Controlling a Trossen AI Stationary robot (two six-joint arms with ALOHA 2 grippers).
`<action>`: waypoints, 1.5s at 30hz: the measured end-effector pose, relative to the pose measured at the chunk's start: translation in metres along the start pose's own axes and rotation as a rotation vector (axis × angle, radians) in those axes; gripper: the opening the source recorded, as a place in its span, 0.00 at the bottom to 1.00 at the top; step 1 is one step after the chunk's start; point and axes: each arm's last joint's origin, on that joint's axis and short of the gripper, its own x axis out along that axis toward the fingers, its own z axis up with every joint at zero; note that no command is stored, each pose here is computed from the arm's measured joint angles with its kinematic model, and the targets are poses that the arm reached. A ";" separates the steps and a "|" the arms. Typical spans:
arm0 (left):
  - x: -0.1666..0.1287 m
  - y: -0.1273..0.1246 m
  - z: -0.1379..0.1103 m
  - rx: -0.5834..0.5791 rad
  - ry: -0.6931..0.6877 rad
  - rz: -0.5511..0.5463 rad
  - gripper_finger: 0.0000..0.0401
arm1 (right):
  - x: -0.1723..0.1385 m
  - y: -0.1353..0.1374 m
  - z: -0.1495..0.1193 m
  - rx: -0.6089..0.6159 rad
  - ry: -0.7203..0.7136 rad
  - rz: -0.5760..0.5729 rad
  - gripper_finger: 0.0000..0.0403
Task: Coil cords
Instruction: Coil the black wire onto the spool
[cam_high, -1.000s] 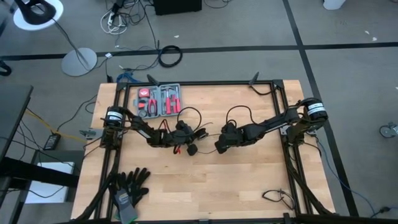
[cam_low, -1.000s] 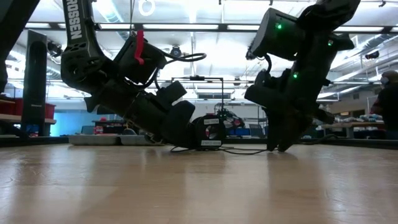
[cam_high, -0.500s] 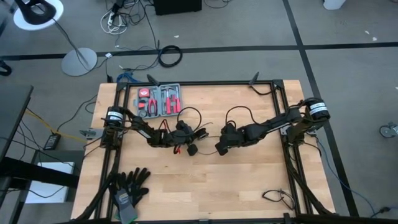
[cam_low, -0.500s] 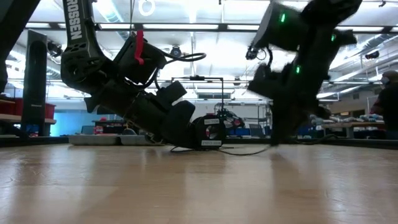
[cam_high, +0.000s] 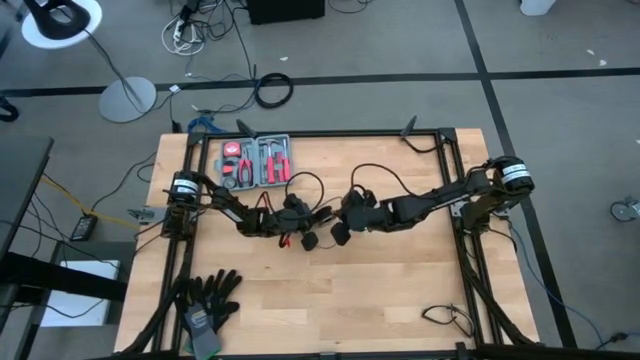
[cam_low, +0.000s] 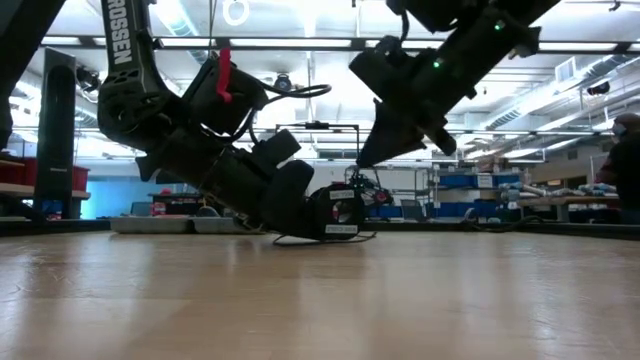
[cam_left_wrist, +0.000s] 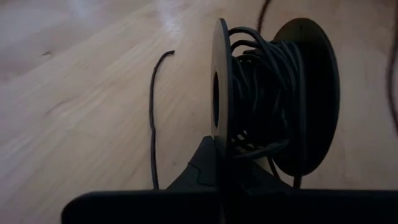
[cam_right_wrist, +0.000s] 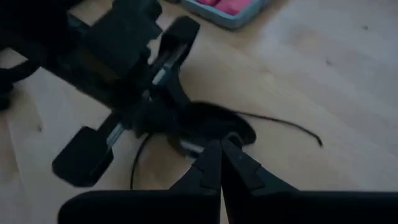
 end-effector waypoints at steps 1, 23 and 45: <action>0.000 0.000 0.000 0.000 0.001 -0.006 0.00 | 0.001 0.000 0.001 -0.006 -0.003 0.006 0.00; 0.010 -0.007 0.010 0.044 0.052 0.038 0.00 | 0.016 0.013 -0.008 -0.065 0.014 0.140 0.00; -0.051 0.020 -0.005 -0.100 -0.165 -0.075 0.00 | -0.013 0.004 -0.015 -0.234 0.033 -0.025 0.04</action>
